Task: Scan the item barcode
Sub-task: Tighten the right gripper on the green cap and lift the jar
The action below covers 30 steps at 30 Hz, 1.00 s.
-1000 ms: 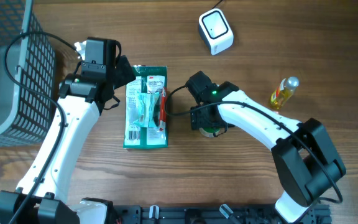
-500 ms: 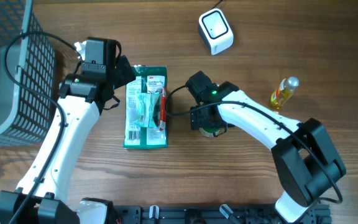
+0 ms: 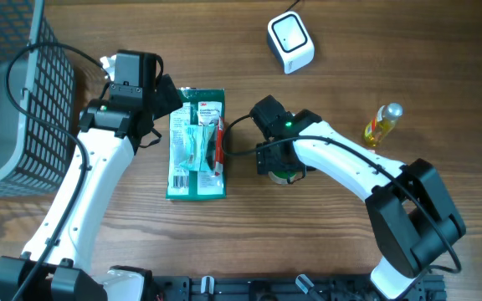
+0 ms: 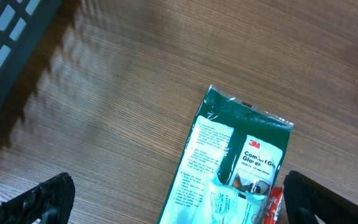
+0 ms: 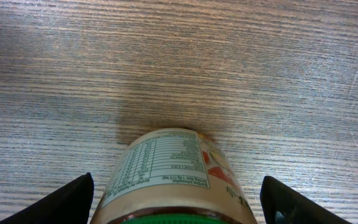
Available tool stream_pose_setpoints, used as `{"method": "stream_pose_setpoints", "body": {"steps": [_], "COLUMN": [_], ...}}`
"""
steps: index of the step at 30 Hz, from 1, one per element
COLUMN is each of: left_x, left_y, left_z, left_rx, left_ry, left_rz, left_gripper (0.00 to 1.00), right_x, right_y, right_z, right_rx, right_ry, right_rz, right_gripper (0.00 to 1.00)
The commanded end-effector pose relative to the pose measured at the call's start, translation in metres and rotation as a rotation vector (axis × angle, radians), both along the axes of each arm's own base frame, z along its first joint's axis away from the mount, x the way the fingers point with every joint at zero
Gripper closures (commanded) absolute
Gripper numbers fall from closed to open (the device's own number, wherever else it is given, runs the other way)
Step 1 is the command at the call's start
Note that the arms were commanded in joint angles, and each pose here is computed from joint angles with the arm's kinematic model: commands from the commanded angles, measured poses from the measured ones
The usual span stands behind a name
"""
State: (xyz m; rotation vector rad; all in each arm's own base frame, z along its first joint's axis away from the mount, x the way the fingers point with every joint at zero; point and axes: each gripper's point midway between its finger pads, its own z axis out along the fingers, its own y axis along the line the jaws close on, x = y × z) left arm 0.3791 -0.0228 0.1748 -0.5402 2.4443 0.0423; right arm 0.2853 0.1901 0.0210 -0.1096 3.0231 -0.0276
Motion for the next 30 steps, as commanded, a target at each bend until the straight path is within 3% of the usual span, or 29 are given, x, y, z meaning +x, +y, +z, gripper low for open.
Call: {"method": "stream_pose_setpoints", "body": {"steps": [1,7,15,23,30], "left_x": [0.0,0.0,0.0,0.0,0.0], "left_y": [0.001,0.001,0.001,0.001,0.001], "left_z": [-0.002,-0.002,-0.002,-0.002,-0.002], "left_rx": [0.008,0.009,0.008,0.008,0.008], "left_ry": [0.007,0.007,0.007,0.007,0.007], "left_rz": [-0.009,-0.009,-0.009,-0.009,-0.009], "left_gripper": [0.0,0.0,0.0,0.0,0.0], "right_x": [-0.002,-0.005,-0.005,-0.002,0.009], "right_y": [-0.004,-0.003,-0.002,0.001,0.008], "right_z": [-0.007,-0.007,-0.007,-0.003,0.04], "right_rx": [-0.028,-0.023,-0.017,-0.011,0.051], "right_ry": [0.01,0.024,0.028,0.019,-0.005], "right_rz": [0.004,0.001,0.003,0.004,-0.014], "right_gripper": [0.14,0.15,0.36,0.44,0.5]}}
